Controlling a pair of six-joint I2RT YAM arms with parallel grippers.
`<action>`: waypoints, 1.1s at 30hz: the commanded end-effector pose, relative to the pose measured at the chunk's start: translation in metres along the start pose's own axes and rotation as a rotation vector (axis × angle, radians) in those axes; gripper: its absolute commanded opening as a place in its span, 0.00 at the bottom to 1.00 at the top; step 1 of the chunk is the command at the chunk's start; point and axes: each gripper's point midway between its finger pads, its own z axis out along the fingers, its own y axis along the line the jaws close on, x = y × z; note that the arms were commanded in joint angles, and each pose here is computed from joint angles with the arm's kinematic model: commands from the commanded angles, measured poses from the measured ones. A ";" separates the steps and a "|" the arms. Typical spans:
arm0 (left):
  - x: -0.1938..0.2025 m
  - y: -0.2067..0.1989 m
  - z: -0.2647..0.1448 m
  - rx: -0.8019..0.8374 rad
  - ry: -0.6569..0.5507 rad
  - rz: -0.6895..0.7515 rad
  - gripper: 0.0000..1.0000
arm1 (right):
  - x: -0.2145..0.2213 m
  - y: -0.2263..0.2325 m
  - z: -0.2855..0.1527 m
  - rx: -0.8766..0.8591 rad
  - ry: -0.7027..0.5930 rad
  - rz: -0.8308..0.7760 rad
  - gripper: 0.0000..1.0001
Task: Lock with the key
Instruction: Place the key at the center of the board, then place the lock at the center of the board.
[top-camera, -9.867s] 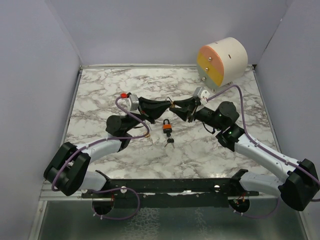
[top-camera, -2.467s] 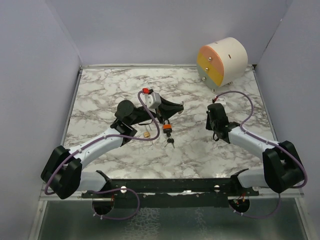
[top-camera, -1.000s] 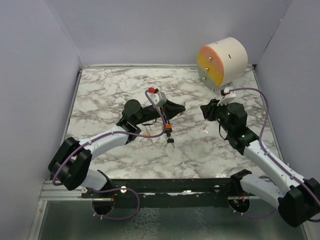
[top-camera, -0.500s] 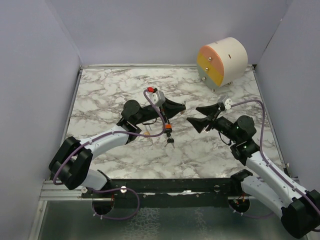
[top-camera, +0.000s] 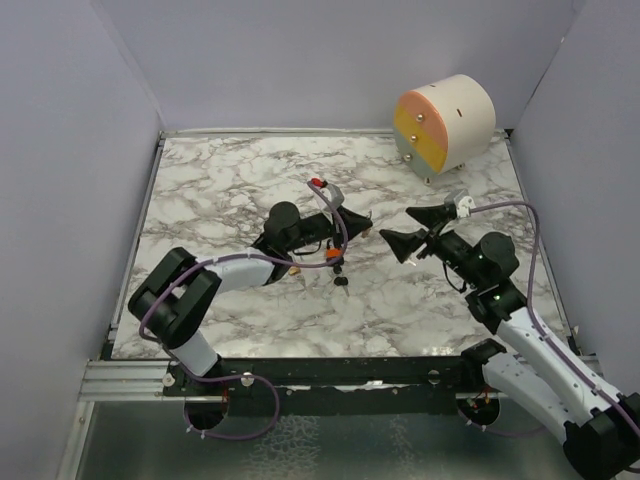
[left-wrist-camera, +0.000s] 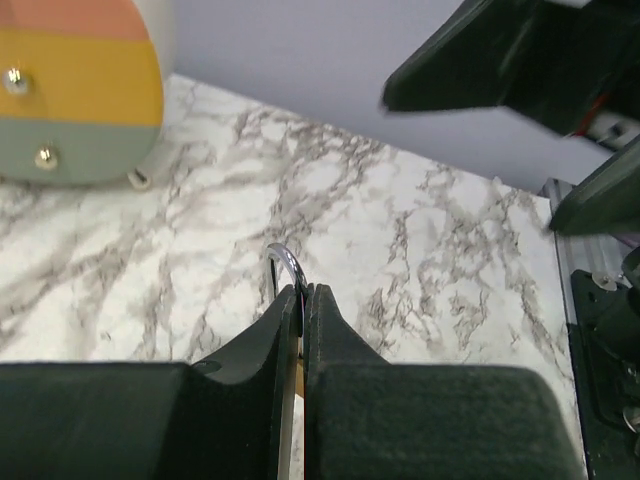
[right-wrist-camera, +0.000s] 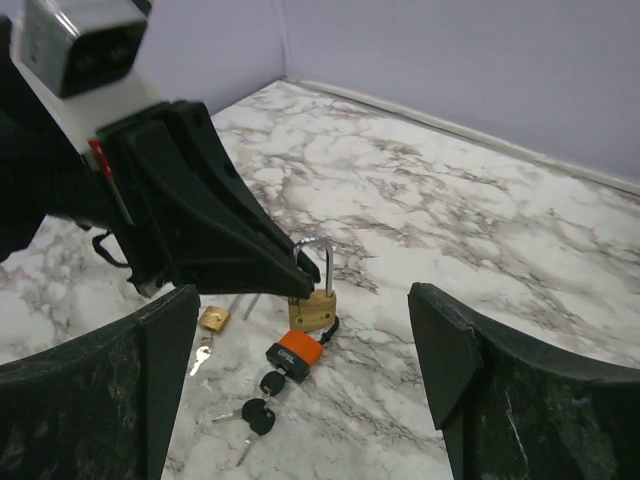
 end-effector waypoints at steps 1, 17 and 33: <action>0.000 0.017 0.015 -0.048 -0.038 -0.063 0.00 | -0.027 -0.025 -0.019 0.185 -0.073 -0.028 0.85; 0.093 0.005 0.055 0.033 0.134 -0.379 0.00 | -0.051 -0.038 -0.030 0.287 -0.161 -0.029 0.84; 0.154 0.016 0.063 -0.063 0.334 -0.516 0.00 | -0.051 -0.032 -0.028 0.254 -0.171 -0.028 0.85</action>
